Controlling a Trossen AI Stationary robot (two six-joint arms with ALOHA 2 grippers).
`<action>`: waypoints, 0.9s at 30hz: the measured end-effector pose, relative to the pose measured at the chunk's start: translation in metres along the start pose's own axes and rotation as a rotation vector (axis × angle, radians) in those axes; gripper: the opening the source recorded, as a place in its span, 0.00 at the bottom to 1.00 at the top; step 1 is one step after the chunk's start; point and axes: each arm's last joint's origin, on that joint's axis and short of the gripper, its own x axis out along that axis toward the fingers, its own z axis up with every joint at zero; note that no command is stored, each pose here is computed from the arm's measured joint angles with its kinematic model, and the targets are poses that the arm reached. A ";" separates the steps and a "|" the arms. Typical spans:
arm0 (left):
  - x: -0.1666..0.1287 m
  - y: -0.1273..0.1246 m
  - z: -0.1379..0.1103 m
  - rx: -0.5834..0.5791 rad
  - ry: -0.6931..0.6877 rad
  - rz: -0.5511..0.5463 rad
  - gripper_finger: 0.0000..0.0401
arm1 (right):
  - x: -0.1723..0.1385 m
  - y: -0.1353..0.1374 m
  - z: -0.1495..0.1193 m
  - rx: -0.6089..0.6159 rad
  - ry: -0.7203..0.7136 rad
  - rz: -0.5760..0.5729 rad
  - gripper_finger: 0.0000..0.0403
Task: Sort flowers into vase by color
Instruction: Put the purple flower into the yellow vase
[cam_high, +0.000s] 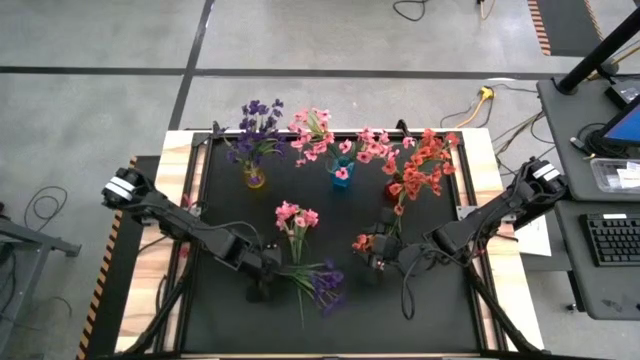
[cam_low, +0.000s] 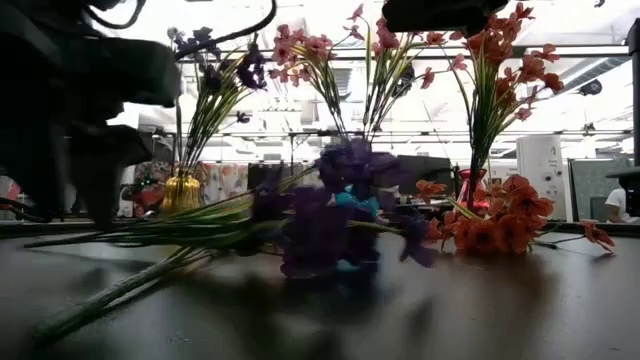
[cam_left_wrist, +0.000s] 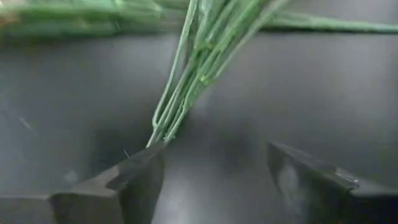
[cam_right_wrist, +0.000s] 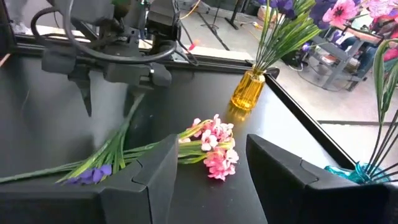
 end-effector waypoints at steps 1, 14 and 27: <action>0.001 -0.001 0.003 0.025 -0.019 0.020 0.70 | 0.000 0.000 0.000 0.000 0.000 0.000 0.45; 0.006 -0.018 0.017 0.146 0.118 0.071 0.65 | 0.004 -0.004 0.001 0.032 -0.001 -0.017 0.45; 0.011 -0.008 0.009 0.396 0.076 0.226 0.63 | 0.007 -0.008 0.001 0.124 0.000 -0.032 0.45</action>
